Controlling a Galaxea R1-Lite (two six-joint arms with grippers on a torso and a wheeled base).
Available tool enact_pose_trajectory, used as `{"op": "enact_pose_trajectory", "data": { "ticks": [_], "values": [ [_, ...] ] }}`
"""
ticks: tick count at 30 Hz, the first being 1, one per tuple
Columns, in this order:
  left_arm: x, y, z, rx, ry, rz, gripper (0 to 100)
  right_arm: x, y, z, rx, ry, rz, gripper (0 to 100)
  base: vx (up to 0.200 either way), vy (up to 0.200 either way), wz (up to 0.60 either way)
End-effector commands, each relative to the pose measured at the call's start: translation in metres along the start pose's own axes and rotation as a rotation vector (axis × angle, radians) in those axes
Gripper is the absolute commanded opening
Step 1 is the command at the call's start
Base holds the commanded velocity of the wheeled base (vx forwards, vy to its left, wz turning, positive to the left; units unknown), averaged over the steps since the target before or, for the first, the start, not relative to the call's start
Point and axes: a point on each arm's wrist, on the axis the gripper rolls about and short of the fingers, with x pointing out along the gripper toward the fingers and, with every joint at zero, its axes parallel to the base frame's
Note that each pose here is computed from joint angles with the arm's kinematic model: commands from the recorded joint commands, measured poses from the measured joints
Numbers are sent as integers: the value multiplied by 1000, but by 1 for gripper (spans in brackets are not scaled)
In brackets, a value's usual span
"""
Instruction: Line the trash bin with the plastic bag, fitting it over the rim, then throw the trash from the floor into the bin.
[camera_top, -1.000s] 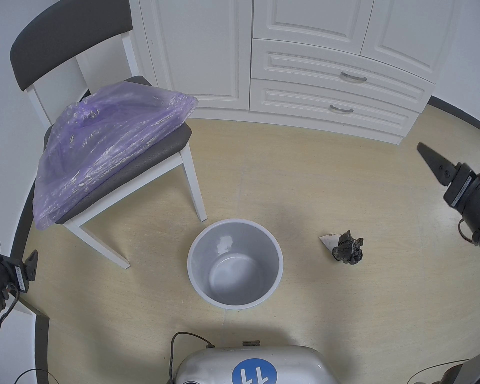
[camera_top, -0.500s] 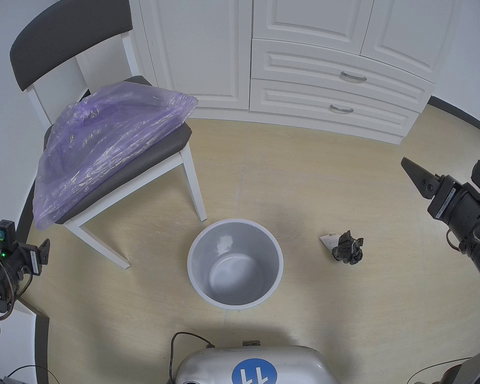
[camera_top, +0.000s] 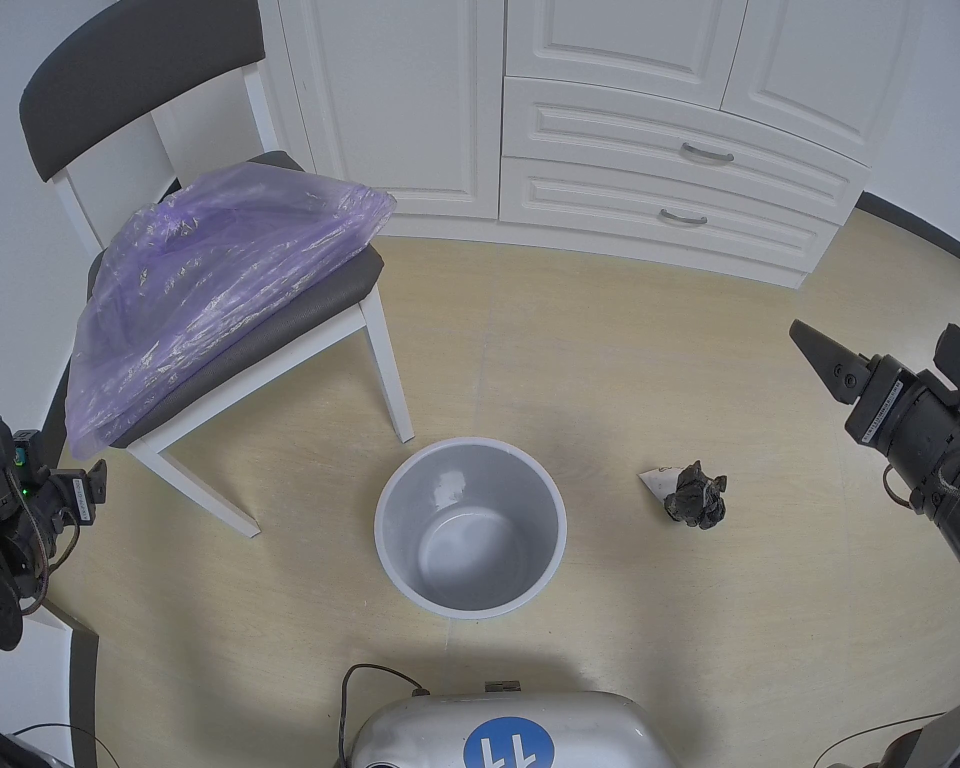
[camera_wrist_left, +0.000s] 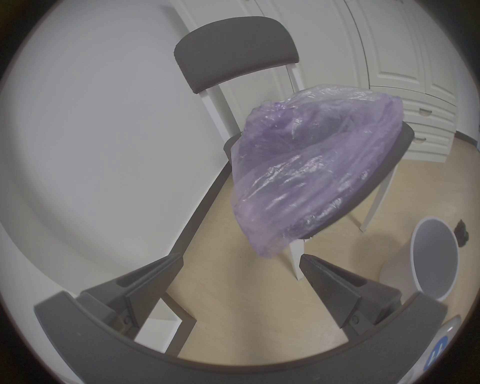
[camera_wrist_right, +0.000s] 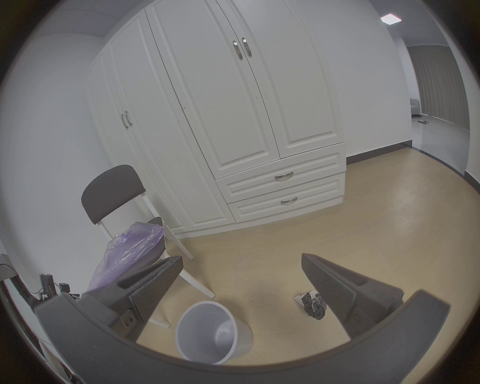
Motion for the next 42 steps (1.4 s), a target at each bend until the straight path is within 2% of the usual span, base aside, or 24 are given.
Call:
{"op": "enact_pose_trajectory", "data": {
  "ticks": [1, 4, 11, 18, 30, 37, 42],
  "values": [
    [8, 1, 3, -26, -19, 13, 100, 0, 1, 2, 12, -4, 8, 100, 0, 0, 0],
    [1, 3, 7, -34, -68, 14, 100, -1, 1, 5, 16, -16, 10, 100, 0, 0, 0],
    [-3, 4, 10, -39, -89, -7, 100, -10, -2, 15, 12, -53, 22, 100, 0, 0, 0],
    [7, 11, 7, -47, -65, 38, 100, -10, -2, 11, 5, -41, 18, 100, 0, 0, 0],
    [31, 11, 7, -113, -42, 50, 100, -18, -3, 29, 38, -103, 35, 100, 0, 0, 0],
    [38, 10, 10, -129, -106, 59, 100, -19, -3, 30, 44, -107, 35, 100, 0, 0, 0],
    [45, 10, 17, -152, -236, 72, 100, -23, -4, 32, 49, -117, 41, 100, 0, 0, 0]
  ]
}}
